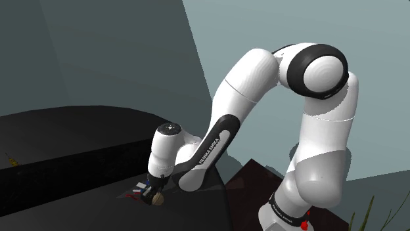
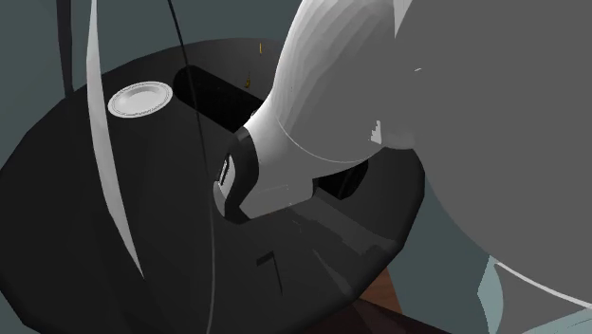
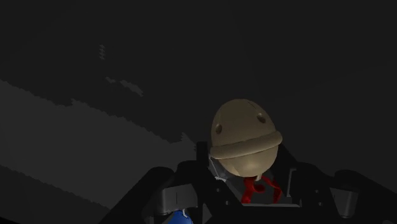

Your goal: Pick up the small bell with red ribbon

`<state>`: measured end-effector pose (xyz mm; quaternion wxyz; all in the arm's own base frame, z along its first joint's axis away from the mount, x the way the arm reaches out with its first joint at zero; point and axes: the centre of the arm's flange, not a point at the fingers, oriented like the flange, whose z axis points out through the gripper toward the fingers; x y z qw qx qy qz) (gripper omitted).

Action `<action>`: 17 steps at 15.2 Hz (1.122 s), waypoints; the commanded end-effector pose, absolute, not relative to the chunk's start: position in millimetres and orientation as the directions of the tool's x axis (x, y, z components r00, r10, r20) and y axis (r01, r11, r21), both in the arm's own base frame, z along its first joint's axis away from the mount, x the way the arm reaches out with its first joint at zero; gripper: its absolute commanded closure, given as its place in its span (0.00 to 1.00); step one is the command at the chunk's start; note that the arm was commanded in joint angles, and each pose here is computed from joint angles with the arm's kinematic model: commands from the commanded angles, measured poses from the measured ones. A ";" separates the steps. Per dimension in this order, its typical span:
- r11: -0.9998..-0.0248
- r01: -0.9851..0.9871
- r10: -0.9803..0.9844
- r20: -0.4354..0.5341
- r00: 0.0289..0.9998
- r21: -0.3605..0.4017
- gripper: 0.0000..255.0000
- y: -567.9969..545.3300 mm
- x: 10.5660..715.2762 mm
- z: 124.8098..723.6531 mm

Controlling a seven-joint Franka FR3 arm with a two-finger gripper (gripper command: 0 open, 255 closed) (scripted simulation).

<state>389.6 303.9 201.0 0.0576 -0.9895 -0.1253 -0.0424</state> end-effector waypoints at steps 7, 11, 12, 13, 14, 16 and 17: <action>-0.962 0.253 0.243 0.098 0.965 -0.103 1.00 303.8 389.7 216.7; -0.962 0.253 0.243 0.098 0.965 -0.103 1.00 303.8 389.7 237.8; -0.962 0.253 0.243 0.098 0.965 -0.103 1.00 303.8 389.7 243.1; -0.962 0.253 0.243 0.098 0.965 -0.103 1.00 303.8 389.7 248.4; -0.962 0.253 0.243 0.098 0.965 -0.103 1.00 303.8 389.7 253.6; -0.962 0.253 0.243 0.098 0.965 -0.103 1.00 303.8 389.7 264.2; -0.962 0.253 0.243 0.098 0.965 -0.103 1.00 303.8 389.7 269.5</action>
